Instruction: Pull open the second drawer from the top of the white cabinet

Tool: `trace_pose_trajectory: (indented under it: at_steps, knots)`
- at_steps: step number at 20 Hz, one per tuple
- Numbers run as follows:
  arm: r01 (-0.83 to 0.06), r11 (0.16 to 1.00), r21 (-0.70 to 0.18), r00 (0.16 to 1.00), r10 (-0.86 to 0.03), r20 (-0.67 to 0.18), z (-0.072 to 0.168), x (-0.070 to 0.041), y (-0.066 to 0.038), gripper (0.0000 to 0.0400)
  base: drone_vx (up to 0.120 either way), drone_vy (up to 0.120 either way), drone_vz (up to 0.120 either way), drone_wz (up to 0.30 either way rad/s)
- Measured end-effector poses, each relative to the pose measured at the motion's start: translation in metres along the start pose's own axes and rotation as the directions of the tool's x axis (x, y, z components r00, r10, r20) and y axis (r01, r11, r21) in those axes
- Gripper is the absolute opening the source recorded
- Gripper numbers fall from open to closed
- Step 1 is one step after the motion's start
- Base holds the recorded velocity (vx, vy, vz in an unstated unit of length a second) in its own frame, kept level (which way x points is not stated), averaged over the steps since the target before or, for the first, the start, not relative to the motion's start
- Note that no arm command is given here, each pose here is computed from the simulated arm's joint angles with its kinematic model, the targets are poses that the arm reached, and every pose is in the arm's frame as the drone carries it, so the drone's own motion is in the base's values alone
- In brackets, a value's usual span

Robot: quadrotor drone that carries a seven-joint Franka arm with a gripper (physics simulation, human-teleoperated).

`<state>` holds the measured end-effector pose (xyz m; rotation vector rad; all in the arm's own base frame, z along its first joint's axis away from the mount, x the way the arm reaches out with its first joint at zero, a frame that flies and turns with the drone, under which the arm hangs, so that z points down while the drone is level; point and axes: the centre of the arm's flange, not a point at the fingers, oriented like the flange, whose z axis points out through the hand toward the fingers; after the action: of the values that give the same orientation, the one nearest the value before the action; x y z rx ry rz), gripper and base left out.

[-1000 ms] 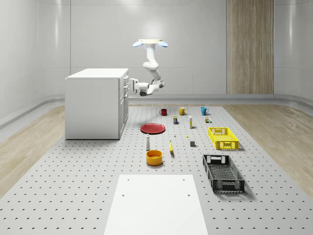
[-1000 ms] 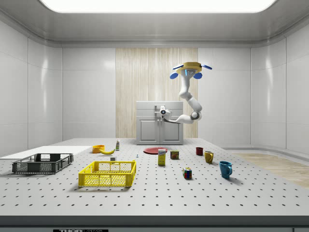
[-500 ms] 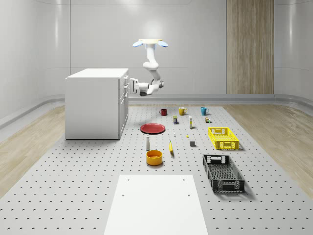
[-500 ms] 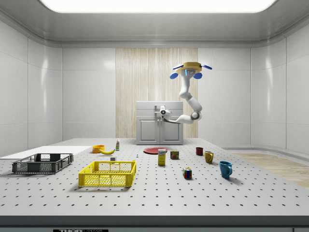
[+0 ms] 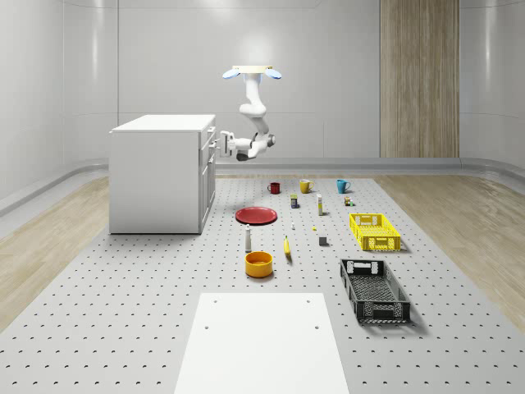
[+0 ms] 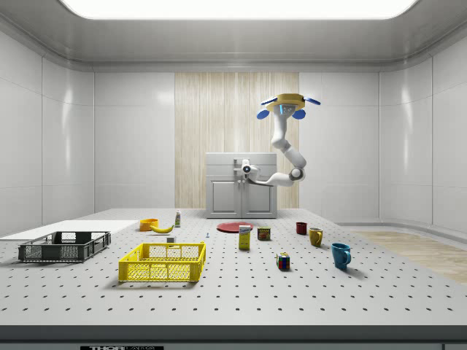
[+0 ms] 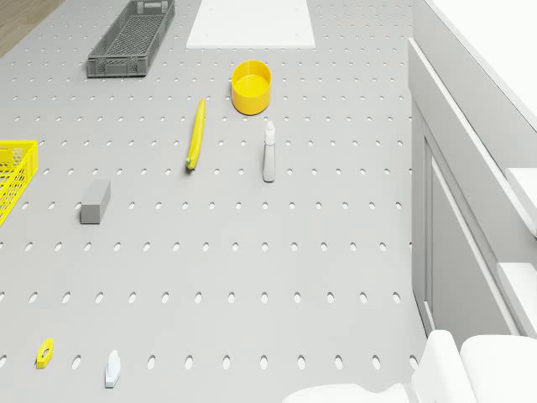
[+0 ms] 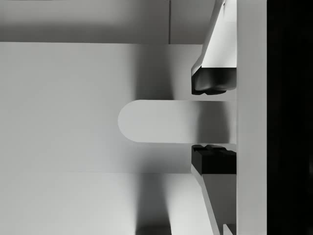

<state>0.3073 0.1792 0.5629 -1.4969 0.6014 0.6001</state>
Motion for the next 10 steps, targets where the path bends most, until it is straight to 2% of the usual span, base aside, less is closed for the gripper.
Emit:
trace_pose_trajectory:
  at_steps: [1, 10]
  knots:
    - [-0.002, 1.0, 0.002, 1.0, 0.002, 0.001, -0.003, 0.0, 0.0, 0.0128, 0.0, 0.0, 0.0, 0.0]
    - [-0.017, 1.0, 0.0, 1.0, 0.017, 0.0, -0.025, -0.002, -0.001, 0.0137, 0.0, 0.0, 0.0, 0.0]
